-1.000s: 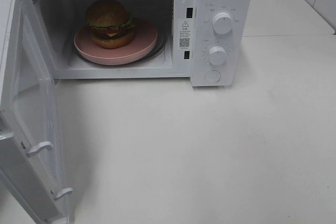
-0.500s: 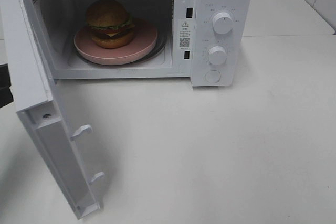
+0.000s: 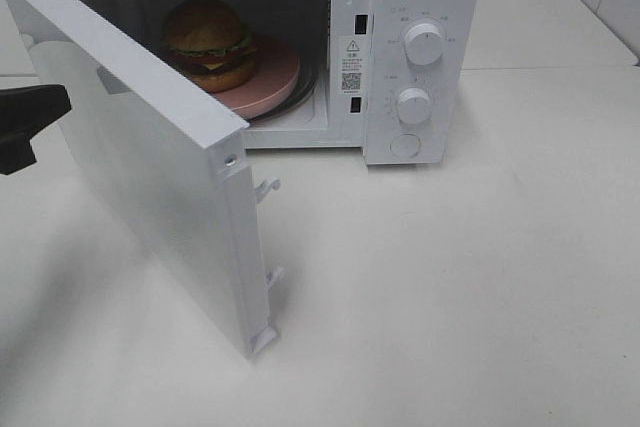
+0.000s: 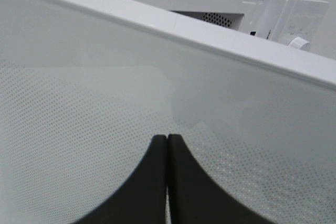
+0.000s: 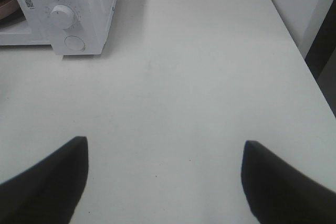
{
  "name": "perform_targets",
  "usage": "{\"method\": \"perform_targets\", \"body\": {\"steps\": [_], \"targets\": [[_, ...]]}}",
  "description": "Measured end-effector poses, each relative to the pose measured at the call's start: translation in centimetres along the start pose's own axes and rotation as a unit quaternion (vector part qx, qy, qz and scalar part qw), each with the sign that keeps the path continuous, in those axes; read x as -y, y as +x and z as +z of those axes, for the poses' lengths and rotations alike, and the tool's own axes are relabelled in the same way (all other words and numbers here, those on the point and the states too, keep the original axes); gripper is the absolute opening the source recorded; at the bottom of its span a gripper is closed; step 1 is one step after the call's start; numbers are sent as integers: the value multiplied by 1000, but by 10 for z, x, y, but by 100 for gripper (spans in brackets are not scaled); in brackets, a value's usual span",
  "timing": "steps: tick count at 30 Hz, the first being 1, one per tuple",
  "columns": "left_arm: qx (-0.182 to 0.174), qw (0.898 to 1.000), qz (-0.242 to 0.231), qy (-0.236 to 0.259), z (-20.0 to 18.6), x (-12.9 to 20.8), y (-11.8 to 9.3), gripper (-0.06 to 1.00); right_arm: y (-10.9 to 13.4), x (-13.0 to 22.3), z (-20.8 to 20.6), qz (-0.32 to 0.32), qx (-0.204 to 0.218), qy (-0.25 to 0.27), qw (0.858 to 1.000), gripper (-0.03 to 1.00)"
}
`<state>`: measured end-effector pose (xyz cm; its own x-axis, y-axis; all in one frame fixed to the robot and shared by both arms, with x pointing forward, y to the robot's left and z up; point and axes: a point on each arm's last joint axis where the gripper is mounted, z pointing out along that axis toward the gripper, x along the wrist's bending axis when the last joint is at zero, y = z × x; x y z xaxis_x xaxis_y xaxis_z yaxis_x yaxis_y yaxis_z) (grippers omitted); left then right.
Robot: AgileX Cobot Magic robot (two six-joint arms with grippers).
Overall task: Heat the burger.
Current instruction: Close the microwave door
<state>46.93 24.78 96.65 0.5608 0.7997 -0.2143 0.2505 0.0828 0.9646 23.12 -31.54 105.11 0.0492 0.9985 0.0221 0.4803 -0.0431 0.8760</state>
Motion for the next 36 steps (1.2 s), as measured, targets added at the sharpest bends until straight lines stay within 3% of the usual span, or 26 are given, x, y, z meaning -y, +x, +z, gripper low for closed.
{"method": "perform_targets", "body": {"steps": [6,14,36], "targets": [[28,999,20,13,17,-8,-14,0,0,0,0,0,0,0,1000,75],[30,999,34,9,34,-16,-26,0,0,0,0,0,0,0,1000,75],[71,997,13,-2,108,-10,-65,0,0,0,0,0,0,0,1000,74]]}}
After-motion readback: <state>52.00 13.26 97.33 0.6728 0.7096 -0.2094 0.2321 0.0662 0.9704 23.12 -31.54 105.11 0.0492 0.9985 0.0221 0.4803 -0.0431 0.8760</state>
